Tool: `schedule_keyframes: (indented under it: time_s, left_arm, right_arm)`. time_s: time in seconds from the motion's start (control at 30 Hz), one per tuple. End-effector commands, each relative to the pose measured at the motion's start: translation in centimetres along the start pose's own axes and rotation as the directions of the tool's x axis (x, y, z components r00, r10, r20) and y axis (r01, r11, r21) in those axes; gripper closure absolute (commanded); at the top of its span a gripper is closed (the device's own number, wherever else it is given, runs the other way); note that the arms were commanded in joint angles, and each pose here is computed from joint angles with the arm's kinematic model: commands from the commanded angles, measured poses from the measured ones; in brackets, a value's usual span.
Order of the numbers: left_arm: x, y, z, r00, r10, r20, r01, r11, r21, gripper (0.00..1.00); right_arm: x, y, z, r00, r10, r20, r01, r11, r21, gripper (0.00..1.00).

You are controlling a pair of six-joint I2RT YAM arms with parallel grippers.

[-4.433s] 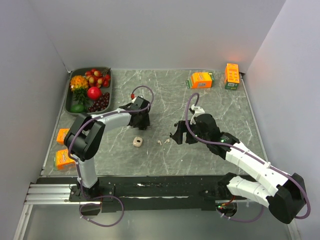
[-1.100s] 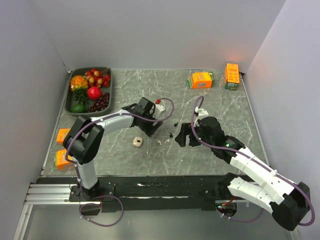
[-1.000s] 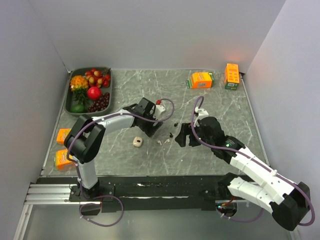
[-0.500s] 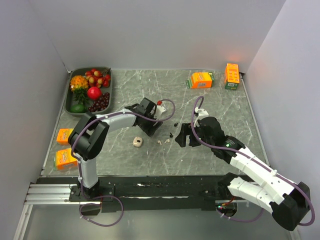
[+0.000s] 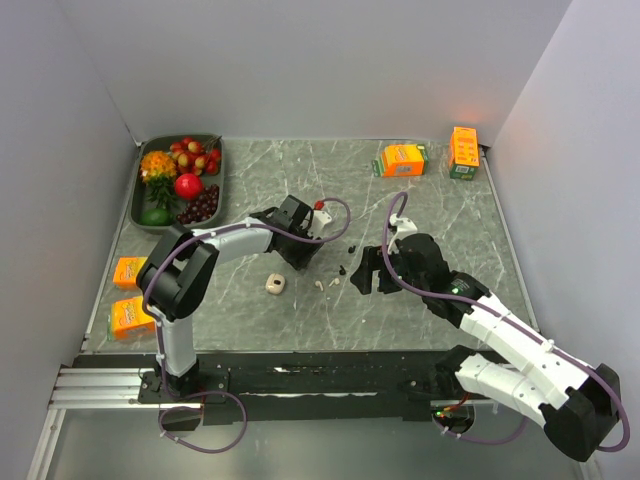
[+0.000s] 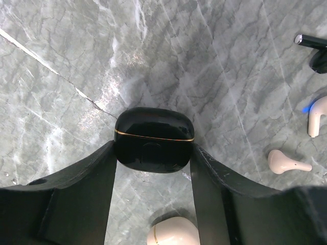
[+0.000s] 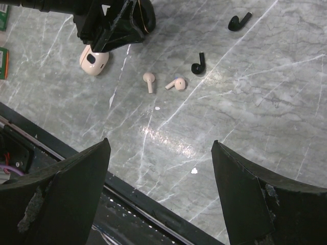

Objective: Insert the wireless bluetooth earbuds into the charging case
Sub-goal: Pick up the charging case at the center of the board.

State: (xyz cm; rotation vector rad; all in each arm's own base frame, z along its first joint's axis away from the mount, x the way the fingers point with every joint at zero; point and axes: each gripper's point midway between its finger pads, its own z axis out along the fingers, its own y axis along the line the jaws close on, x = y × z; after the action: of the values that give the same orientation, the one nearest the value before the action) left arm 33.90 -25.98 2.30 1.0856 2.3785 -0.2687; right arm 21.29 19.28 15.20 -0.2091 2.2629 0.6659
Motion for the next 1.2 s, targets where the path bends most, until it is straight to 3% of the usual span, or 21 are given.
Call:
schedule_keyframes:
  time_s: [0.0, 0.03, 0.27, 0.5, 0.6, 0.63, 0.7, 0.73, 0.8, 1.03, 1.17]
  left_arm:
    - [-1.9, 0.3, -0.5, 0.998, -0.022, 0.058, 0.022, 1.000, -0.005, 0.85]
    - [-1.8, 0.3, -0.9, 0.997, -0.025, 0.068, 0.026, 1.000, -0.013, 0.98]
    - [-2.5, 0.5, -3.5, 0.977, -0.073, 0.199, 0.082, 0.996, -0.034, 0.99]
    - [-3.8, -0.4, -7.8, 0.903, -0.120, 0.413, 0.134, 0.991, -0.004, 0.99]
    - [-4.9, -1.6, -10.8, 0.805, -0.178, 0.566, 0.171, 0.983, 0.066, 0.99]
    - [-6.7, -1.7, -12.5, 0.732, -0.174, 0.659, 0.166, 0.983, 0.076, 0.99]
    - [-6.2, -2.2, -14.9, 0.644, -0.181, 0.743, 0.176, 0.981, 0.086, 0.99]
    - [-7.2, -2.8, -16.8, 0.564, -0.161, 0.810, 0.158, 0.984, 0.085, 0.99]
    - [-6.3, -3.2, -18.5, 0.495, -0.150, 0.856, 0.168, 0.983, 0.075, 0.99]
    - [-5.8, -7.8, -22.0, 0.382, -0.073, 0.921, 0.040, 0.997, 0.062, 0.99]
    - [-5.7, -9.2, -22.1, 0.398, -0.051, 0.916, 0.023, 0.999, 0.046, 0.99]
  right_arm:
    - [-1.5, 0.9, -0.9, 0.999, -0.004, 0.052, 0.005, 1.000, -0.023, 0.12]
    - [-1.8, 0.9, -1.0, 0.998, -0.002, 0.059, 0.004, 1.000, -0.024, 0.12]
    - [-2.8, 1.9, -2.0, 0.996, 0.015, 0.092, -0.010, 0.998, -0.059, 0.12]
    - [-4.7, 3.3, -4.0, 0.988, 0.054, 0.142, -0.039, 0.993, -0.107, 0.12]
    - [-5.5, 4.3, -4.7, 0.986, 0.064, 0.154, -0.043, 0.990, -0.137, 0.12]
    - [-5.7, 4.5, -4.9, 0.986, 0.067, 0.152, -0.045, 0.989, -0.142, 0.12]
    - [-6.3, 4.8, -5.3, 0.986, 0.078, 0.148, -0.056, 0.988, -0.145, 0.13]
    - [-6.5, 5.0, -5.4, 0.986, 0.078, 0.149, -0.055, 0.987, -0.149, 0.13]
    - [-7.1, 5.7, -5.7, 0.986, 0.076, 0.150, -0.050, 0.984, -0.173, 0.13]
    - [-8.6, 9.6, -7.5, 0.993, 0.001, 0.117, 0.036, 0.947, -0.320, 0.14]
    - [-8.8, 11.2, -7.6, 0.994, -0.078, 0.082, 0.101, 0.940, -0.326, 0.17]
